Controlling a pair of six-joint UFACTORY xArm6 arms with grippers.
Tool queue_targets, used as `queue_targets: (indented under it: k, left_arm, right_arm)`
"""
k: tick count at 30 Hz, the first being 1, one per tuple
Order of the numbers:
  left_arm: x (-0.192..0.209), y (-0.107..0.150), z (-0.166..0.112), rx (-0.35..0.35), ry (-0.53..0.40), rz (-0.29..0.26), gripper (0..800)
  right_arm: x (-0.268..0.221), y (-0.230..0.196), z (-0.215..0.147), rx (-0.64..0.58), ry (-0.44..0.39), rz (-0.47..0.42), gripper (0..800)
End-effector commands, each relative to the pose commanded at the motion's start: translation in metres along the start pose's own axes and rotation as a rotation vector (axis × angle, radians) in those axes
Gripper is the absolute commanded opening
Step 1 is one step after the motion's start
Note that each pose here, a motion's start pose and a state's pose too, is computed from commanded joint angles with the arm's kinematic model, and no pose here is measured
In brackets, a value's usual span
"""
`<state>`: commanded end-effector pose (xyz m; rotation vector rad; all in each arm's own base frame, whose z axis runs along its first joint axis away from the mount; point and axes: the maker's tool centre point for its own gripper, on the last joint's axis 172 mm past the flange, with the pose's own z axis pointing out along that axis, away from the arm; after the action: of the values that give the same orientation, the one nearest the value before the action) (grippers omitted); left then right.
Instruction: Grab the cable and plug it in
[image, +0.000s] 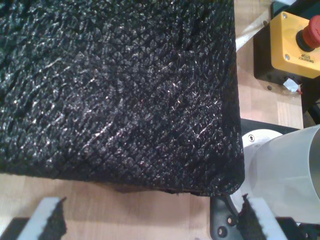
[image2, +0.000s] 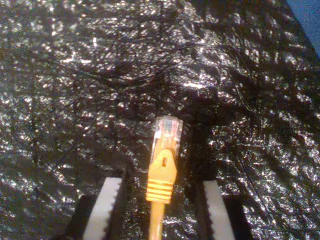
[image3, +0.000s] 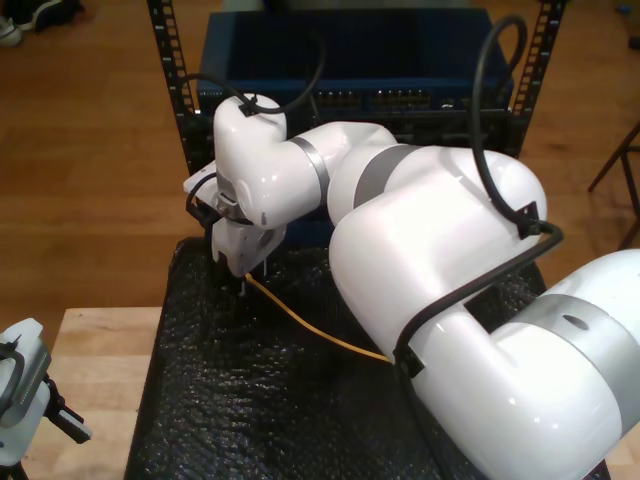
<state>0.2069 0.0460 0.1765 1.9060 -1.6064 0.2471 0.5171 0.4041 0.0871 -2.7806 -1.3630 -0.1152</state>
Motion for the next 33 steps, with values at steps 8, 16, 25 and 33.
queue_targets:
  k: [8, 16, 25, 33]
  left_arm:
    - [0.0, 0.0, 0.0, 0.0, 0.0, 0.0, 800]
    - [0.0, 0.0, 0.0, -0.001, 0.001, 0.0, 800]
    - [0.0, 0.0, 0.0, -0.001, 0.001, 0.0, 800]
    - [0.0, 0.0, 0.0, 0.0, 0.0, 0.0, 800]
  right_arm:
    - [0.001, 0.002, -0.001, -0.005, 0.002, -0.003, 245]
    - [0.007, 0.004, -0.006, -0.009, 0.017, -0.003, 242]
    - [0.01, 0.005, -0.007, -0.011, 0.021, -0.004, 149]
    - [0.007, 0.007, -0.005, -0.015, 0.015, -0.004, 143]
